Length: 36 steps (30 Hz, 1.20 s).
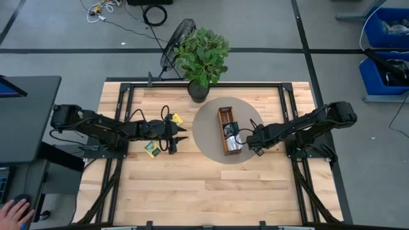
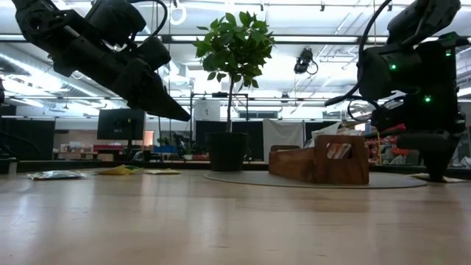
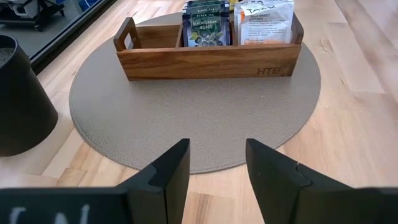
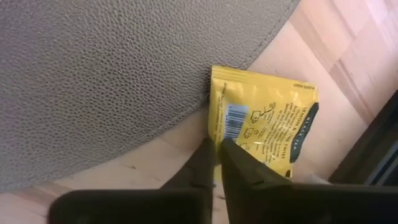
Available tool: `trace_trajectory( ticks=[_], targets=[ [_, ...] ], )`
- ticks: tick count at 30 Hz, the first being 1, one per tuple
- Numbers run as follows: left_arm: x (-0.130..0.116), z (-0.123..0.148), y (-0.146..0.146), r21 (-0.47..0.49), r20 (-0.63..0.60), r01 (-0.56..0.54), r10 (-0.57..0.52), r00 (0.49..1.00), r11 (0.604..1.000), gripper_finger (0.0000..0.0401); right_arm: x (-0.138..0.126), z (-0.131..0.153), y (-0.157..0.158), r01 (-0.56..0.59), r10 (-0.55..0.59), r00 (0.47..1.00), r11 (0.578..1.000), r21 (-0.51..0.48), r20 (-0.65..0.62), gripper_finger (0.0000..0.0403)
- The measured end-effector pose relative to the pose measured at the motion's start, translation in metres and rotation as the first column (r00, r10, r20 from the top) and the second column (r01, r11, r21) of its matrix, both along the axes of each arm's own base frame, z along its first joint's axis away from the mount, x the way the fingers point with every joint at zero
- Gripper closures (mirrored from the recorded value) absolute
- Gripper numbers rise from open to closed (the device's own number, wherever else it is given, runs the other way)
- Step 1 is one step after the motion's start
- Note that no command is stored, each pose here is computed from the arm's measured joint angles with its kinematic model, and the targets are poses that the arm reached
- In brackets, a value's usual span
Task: Pick & Place Tea
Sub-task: Put the yellow tea bag into the top section of the wooden organizer
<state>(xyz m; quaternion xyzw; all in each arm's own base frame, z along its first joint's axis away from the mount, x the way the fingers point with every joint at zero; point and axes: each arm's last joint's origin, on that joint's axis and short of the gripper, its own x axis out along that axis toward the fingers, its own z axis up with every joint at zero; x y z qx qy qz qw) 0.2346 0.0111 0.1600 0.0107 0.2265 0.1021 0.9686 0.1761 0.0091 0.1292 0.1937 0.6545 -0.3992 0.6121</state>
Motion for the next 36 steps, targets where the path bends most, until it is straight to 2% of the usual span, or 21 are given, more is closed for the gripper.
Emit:
trace_trajectory(
  ticks=[9,13,18,23,25,29,33,36],
  targets=[
    [0.000,0.000,0.000,-0.002,0.001,0.000,0.000,1.000,1.000,0.0240,0.003,0.006,0.006,-0.023,0.024,1.000,0.999,0.029,-0.018,0.0399],
    [0.000,0.000,0.000,-0.003,0.001,-0.001,0.001,1.000,1.000,0.0240,0.015,0.019,0.013,-0.076,0.075,0.997,0.997,0.024,0.034,0.0401],
    [0.000,0.000,0.000,-0.003,0.001,0.000,0.000,1.000,1.000,0.0240,0.033,0.045,0.023,-0.152,0.151,0.984,0.988,0.006,0.091,0.0402],
    [0.000,0.000,0.000,-0.002,0.001,0.000,0.000,1.000,1.000,0.0240,0.042,0.085,0.033,-0.235,0.240,0.967,0.970,-0.068,0.088,0.0402],
    [0.000,0.000,0.000,-0.002,0.001,0.000,0.000,1.000,1.000,0.0240,0.045,0.101,0.038,-0.273,0.284,0.950,0.957,-0.096,0.128,0.0403],
    [0.000,0.000,0.000,-0.003,0.004,0.003,-0.003,1.000,1.000,0.0240,0.049,0.128,0.045,-0.329,0.363,0.889,0.931,-0.160,0.281,0.0403],
    [0.002,0.003,-0.001,-0.014,0.036,0.033,-0.032,0.999,0.999,0.0240,0.052,0.151,0.051,-0.397,0.464,0.753,0.886,-0.241,0.466,0.0403],
    [0.004,0.007,-0.003,-0.027,0.081,0.072,-0.070,0.994,0.997,0.0240,0.055,0.164,0.053,-0.430,0.520,0.647,0.853,-0.296,0.558,0.0403]
  ],
)
